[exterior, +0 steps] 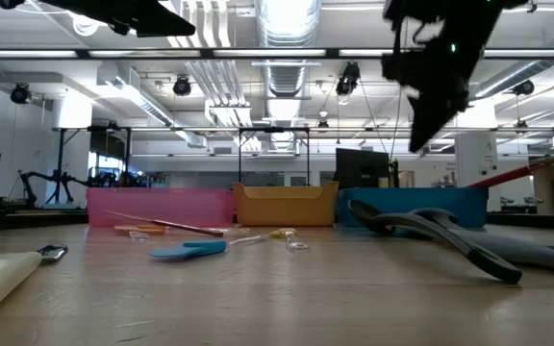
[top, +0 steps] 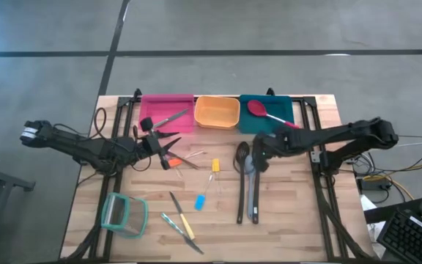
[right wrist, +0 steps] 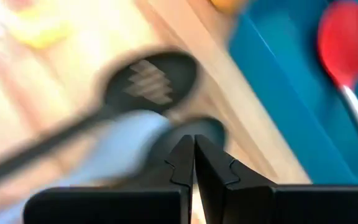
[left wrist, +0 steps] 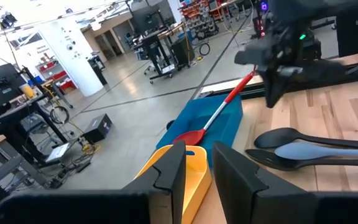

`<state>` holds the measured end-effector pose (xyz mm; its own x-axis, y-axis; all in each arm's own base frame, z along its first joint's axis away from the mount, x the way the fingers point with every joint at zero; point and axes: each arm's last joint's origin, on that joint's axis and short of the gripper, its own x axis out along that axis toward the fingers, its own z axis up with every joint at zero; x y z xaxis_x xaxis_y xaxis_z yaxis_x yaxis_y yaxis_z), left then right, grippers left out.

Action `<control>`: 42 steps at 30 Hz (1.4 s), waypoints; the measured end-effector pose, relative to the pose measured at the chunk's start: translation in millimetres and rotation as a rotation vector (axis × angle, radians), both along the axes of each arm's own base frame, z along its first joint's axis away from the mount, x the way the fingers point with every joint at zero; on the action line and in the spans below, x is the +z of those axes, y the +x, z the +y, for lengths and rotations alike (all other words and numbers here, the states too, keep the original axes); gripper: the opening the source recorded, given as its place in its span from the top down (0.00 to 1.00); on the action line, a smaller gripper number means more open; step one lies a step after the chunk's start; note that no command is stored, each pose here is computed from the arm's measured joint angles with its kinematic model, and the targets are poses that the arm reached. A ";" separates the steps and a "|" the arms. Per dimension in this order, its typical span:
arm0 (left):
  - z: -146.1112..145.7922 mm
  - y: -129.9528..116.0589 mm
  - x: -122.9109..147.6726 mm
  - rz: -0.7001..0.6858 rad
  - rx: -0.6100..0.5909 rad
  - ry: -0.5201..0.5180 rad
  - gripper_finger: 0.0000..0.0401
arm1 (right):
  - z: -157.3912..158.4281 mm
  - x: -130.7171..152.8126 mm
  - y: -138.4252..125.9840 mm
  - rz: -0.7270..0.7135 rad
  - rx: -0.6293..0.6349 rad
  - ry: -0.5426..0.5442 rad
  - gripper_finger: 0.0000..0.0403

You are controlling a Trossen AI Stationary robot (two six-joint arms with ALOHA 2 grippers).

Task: Pick & Place Kitchen Items
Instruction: Put the yellow spatula into the yellow bin

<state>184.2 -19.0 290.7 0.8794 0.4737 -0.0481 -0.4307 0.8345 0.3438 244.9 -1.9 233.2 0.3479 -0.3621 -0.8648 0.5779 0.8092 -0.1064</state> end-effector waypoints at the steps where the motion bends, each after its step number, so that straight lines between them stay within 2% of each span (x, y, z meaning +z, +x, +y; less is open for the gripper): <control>1: 0.0 0.0 0.0 0.000 0.000 0.000 0.79 | 5.3 5.6 4.7 -0.042 0.013 0.004 0.98; 6: 0.0 0.0 -0.3 -0.002 0.000 -0.010 0.79 | 25.5 32.4 26.0 -0.275 0.073 0.031 0.98; 10: 0.0 -0.1 -0.6 0.000 0.000 -0.011 0.79 | 33.4 51.2 39.8 -0.409 0.107 0.041 0.98; 14: 0.0 -0.2 -1.5 0.011 0.001 -0.007 0.79 | 36.8 62.4 52.2 -0.426 0.157 0.082 0.98; 18: -0.1 -0.3 -2.4 0.023 0.000 -0.002 0.79 | 41.9 65.0 70.6 -0.400 0.255 0.104 0.95; 22: -0.1 -0.3 -2.4 0.023 0.000 -0.002 0.79 | 43.2 58.6 88.1 -0.302 0.269 0.103 0.87; 32: -0.1 -0.3 -2.7 0.026 0.000 -0.001 0.79 | 34.5 19.2 128.7 -0.080 0.209 0.106 0.59; 35: -0.1 -0.3 -2.8 0.027 0.000 -0.001 0.79 | 28.5 4.2 137.9 -0.048 0.152 0.123 0.51; 42: 0.0 -0.4 -3.4 0.034 0.000 0.001 0.79 | 12.5 -21.7 147.1 -0.021 -0.005 0.254 0.34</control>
<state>183.9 -19.0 287.3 0.8771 0.4740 -0.0777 -0.4188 0.8340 0.3593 392.0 10.6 211.4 0.3656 -0.1355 -0.9209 0.5818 0.8055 0.1125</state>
